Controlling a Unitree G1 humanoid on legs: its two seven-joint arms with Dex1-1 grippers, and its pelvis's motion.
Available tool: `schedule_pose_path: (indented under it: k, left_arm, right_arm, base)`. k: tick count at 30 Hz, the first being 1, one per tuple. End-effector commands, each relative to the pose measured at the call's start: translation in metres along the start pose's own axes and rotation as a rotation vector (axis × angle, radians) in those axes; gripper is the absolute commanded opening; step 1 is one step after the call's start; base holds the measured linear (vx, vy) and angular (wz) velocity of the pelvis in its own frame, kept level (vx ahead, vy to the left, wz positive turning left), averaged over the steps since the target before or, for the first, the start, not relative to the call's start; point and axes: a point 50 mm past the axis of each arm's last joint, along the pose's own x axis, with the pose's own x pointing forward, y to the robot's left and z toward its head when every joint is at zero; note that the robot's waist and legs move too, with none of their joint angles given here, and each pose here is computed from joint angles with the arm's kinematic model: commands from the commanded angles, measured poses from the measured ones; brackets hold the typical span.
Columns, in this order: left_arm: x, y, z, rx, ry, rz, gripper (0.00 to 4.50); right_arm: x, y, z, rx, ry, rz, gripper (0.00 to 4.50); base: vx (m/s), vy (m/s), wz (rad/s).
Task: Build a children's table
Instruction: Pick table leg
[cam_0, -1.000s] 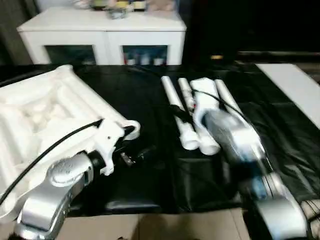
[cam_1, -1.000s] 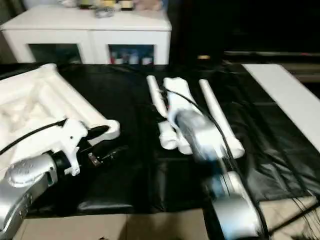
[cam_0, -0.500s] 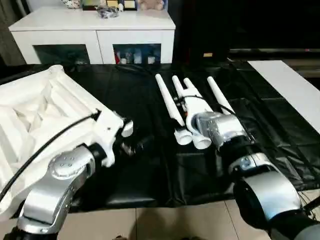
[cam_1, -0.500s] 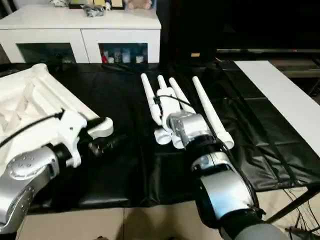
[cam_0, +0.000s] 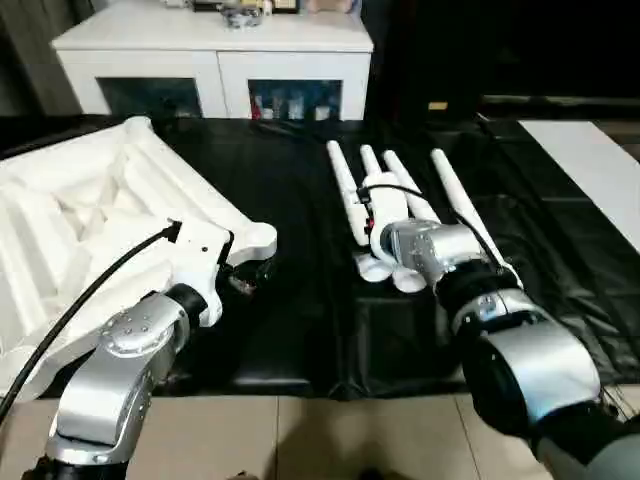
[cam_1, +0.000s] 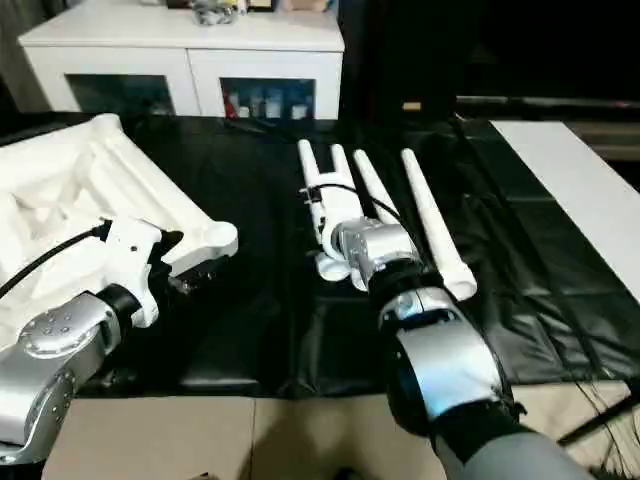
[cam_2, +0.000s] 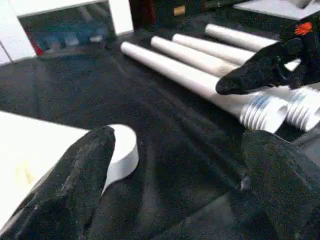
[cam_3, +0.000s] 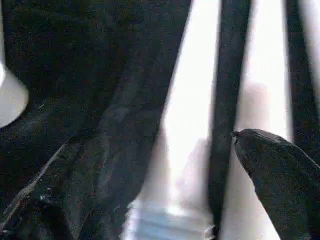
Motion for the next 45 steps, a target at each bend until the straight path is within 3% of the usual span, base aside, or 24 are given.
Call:
schedule_pose_path:
  k: [1,9,22,38,45]
  left_arm:
    - [-0.004,0.001,0.000,0.004,0.015,-0.008,4.49]
    - [-0.011,0.002,0.004,0.041,0.032,-0.067,4.49]
    - [-0.014,-0.003,0.005,0.053,0.046,-0.103,4.49]
    - [-0.021,-0.009,0.005,0.051,0.083,-0.224,4.50]
    - [-0.019,-0.006,0.006,0.041,0.080,-0.189,4.50]
  right_arm:
    - [0.001,0.006,0.004,0.007,-0.011,0.012,4.50]
    - [0.005,0.016,-0.005,0.019,0.045,0.053,4.50]
    - [0.008,0.015,-0.022,-0.045,0.144,0.004,4.50]
    - [0.005,0.011,-0.027,-0.008,0.195,0.028,3.19]
    - [0.005,0.009,-0.029,0.019,0.199,0.034,3.08]
  base:
    - [0.101,-0.168,0.04]
    - [0.054,-0.083,0.04]
    - [-0.004,0.008,0.00]
    - [0.000,0.000,0.00]
    - [0.000,0.000,0.00]
